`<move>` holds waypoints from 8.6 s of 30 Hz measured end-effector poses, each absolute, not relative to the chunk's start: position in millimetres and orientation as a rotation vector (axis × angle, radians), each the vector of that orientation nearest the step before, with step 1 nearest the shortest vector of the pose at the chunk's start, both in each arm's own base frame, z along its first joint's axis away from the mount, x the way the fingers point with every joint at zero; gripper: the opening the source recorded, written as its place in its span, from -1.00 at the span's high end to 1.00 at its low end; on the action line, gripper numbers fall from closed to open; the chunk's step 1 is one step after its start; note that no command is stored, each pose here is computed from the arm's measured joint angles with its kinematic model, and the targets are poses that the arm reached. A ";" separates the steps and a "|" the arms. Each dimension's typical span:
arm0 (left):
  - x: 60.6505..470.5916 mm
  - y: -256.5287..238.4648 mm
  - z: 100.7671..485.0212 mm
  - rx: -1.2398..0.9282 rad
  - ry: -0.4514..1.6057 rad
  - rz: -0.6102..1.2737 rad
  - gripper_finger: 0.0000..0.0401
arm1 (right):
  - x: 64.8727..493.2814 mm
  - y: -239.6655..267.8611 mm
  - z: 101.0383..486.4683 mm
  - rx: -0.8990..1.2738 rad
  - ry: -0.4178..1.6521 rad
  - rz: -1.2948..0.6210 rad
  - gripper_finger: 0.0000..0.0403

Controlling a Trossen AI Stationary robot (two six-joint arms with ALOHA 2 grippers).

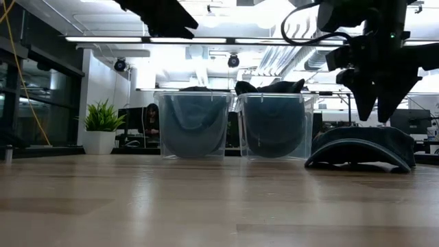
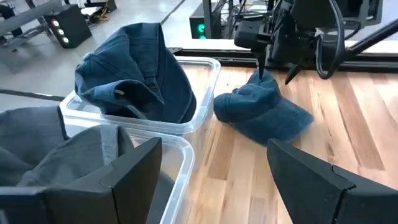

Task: Pick & Place hat
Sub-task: Put the blue cap into the right transparent bin

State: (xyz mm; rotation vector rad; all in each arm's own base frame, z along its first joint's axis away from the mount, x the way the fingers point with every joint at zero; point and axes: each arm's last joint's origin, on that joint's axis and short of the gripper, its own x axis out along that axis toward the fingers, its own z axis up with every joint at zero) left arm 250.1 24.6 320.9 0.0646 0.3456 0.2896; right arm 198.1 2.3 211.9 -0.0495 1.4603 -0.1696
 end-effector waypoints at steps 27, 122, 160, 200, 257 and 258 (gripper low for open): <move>222.6 23.5 317.8 0.018 0.498 0.335 -0.44 | 204.7 -17.7 195.6 0.208 1.566 -0.204 -0.23; 222.4 21.8 313.6 -0.049 0.528 0.290 -0.44 | 214.1 -2.9 181.6 0.107 1.596 -0.310 1.00; 231.5 18.9 331.0 -0.106 0.328 0.169 -0.44 | 164.8 66.2 326.1 -0.008 0.332 0.034 1.00; 327.1 13.4 336.1 -0.016 -0.266 -0.289 -0.44 | 191.4 64.4 353.2 -0.427 -0.041 0.240 1.00; 331.0 14.6 329.1 -0.002 -0.230 -0.252 0.93 | 233.0 41.5 337.1 -0.374 -0.019 0.244 1.00; 331.1 14.6 328.9 -0.002 -0.227 -0.252 0.93 | 233.0 41.5 337.1 -0.374 -0.019 0.244 0.99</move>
